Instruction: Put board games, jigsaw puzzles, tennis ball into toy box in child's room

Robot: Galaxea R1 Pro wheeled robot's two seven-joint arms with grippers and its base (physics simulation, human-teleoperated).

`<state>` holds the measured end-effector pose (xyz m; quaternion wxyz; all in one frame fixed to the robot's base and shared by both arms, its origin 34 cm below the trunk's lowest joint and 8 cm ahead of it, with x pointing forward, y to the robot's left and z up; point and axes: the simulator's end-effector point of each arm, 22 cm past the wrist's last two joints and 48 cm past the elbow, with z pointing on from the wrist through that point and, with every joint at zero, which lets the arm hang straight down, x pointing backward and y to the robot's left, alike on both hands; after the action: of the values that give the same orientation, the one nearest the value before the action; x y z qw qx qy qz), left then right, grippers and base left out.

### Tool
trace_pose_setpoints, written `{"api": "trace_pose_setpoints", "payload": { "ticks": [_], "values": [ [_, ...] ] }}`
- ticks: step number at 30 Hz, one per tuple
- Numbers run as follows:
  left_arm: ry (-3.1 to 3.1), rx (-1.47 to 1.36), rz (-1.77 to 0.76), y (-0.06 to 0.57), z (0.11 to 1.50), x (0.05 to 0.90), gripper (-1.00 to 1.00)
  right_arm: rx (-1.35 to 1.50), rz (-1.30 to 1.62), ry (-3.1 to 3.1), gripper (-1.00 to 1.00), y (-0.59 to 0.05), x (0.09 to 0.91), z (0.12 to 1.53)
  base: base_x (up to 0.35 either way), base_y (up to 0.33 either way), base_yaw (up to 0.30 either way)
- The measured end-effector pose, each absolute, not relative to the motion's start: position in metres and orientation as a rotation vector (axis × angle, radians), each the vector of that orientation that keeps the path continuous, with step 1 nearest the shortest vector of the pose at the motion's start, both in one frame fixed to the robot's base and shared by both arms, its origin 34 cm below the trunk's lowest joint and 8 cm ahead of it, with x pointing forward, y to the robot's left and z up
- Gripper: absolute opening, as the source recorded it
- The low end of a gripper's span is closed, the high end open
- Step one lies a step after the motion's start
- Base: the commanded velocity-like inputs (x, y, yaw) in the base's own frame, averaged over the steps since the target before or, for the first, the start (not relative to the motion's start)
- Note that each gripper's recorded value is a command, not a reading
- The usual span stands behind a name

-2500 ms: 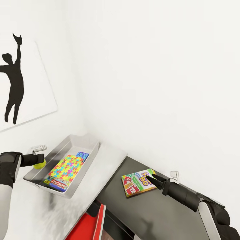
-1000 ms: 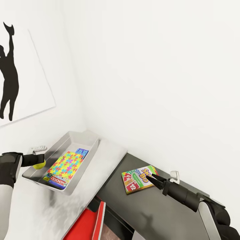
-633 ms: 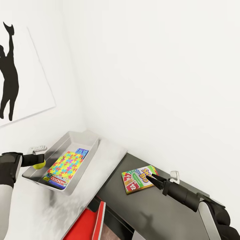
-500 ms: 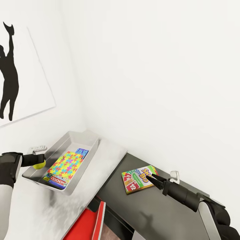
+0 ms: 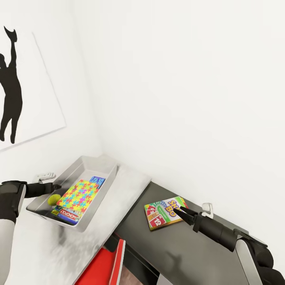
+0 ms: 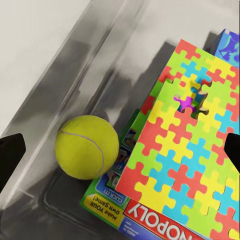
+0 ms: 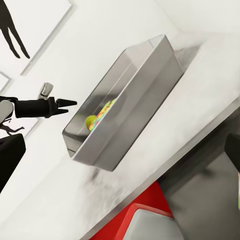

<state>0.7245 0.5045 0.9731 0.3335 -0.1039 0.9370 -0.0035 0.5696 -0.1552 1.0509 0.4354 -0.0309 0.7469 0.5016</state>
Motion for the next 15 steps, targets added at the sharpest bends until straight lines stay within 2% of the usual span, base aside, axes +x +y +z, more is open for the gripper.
{"api": "trace_pose_setpoints", "payload": {
  "ticks": [7, 15],
  "values": [
    [2.429, -0.27, -0.05, 0.502, 0.983, 0.726, 1.0, -0.081, 1.246, 1.852, 1.0, -0.156, 0.569, 1.055, 0.0, 0.0, -0.092],
    [2.377, -0.153, -0.43, 0.453, 1.014, 0.723, 1.0, -0.088, 1.244, 1.84, 1.0, -0.156, 0.569, 1.06, 0.0, 0.0, -0.117]
  ]
}}
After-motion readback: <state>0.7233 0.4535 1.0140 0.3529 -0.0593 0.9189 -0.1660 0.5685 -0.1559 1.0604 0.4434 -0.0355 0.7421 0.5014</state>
